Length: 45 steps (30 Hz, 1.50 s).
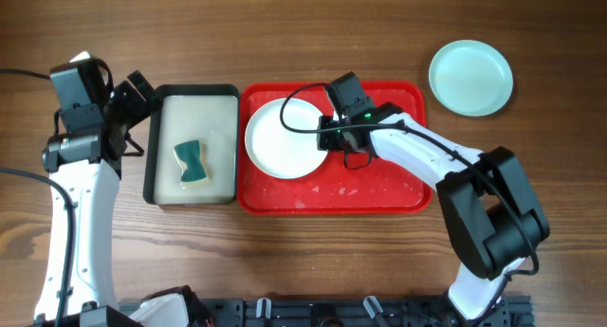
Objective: Clean dirty plates on tray and stack at the side
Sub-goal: 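Lift the white plate off the red tray with the right gripper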
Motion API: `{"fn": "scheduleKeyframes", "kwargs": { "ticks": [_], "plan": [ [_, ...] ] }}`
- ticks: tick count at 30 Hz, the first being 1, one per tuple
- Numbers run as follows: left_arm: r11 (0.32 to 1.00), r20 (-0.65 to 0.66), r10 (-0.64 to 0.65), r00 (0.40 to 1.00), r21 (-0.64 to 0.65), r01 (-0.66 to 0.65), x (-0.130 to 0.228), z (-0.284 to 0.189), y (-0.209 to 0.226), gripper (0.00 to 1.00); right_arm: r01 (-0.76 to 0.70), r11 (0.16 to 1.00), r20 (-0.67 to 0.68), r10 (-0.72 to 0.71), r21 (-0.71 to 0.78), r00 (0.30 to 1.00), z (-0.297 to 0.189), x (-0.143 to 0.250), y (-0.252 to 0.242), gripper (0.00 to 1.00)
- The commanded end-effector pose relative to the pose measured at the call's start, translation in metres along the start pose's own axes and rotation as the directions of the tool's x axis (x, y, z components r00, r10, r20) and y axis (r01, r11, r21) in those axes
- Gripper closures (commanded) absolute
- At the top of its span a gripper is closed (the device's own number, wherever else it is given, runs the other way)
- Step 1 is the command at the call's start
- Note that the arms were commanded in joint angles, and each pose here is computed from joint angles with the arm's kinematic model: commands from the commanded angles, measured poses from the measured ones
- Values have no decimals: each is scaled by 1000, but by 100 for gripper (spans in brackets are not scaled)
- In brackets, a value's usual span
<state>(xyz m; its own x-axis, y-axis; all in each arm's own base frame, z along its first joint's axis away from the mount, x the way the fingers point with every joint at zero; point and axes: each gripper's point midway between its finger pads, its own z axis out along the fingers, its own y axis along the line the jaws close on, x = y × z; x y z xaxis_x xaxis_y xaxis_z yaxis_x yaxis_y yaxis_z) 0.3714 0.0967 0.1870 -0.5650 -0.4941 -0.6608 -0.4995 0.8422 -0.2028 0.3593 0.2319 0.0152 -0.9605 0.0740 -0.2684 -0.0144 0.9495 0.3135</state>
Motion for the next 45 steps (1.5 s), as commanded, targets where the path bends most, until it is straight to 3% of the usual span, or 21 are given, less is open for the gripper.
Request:
{"fn": "scheduleKeyframes", "kwargs": {
  "ticks": [1, 5, 7, 8, 14, 20, 23, 27, 32, 36, 40, 45],
  "plan": [
    [1000, 6, -16, 1000, 0, 16, -3, 0, 1, 0, -46, 998, -17, 47, 44, 999, 15, 7, -11, 62],
    [1000, 6, -16, 1000, 0, 16, -3, 0, 1, 0, -53, 998, -34, 55, 40, 998, 20, 10, -11, 71],
    [1000, 6, -17, 1000, 0, 17, -3, 0, 1, 0, -50, 998, -26, 51, 34, 998, 20, 8, -10, 92],
    [1000, 6, -16, 1000, 0, 16, -3, 0, 1, 0, -52, 998, -16, 52, 29, 999, 18, 4, -8, 96],
    [1000, 6, -16, 1000, 0, 16, -3, 0, 1, 0, 18, 999, 122, -14, -33, 992, -29, -47, 17, 96],
    [1000, 6, -16, 1000, 0, 16, -3, 0, 1, 0, 50, 998, 348, -30, -49, 937, -98, -93, 42, 96],
    [1000, 6, -16, 1000, 0, 16, -3, 0, 1, 0, 91, 992, 428, -43, -93, 903, -111, -104, 67, 96],
    [1000, 6, -17, 1000, 0, 17, -3, 0, 1, 0, 103, 994, 521, -78, -19, 850, -111, -111, 79, 96],
    [1000, 6, -17, 1000, 0, 17, -3, 0, 1, 0, 238, 962, 618, -269, 134, 739, -112, -109, 112, 96],
    [1000, 6, -16, 1000, 0, 16, -3, 0, 1, 0, 396, 881, 648, -462, 257, 606, -116, -99, 150, 96],
    [1000, 6, -16, 1000, 0, 16, -3, 0, 1, 0, 567, 722, 617, -667, 397, 417, -114, -83, 188, 96],
    [1000, 6, -16, 1000, 0, 16, -3, 0, 1, 0, 679, 524, 538, -814, 514, 221, -106, -63, 216, 96]
  ]
}}
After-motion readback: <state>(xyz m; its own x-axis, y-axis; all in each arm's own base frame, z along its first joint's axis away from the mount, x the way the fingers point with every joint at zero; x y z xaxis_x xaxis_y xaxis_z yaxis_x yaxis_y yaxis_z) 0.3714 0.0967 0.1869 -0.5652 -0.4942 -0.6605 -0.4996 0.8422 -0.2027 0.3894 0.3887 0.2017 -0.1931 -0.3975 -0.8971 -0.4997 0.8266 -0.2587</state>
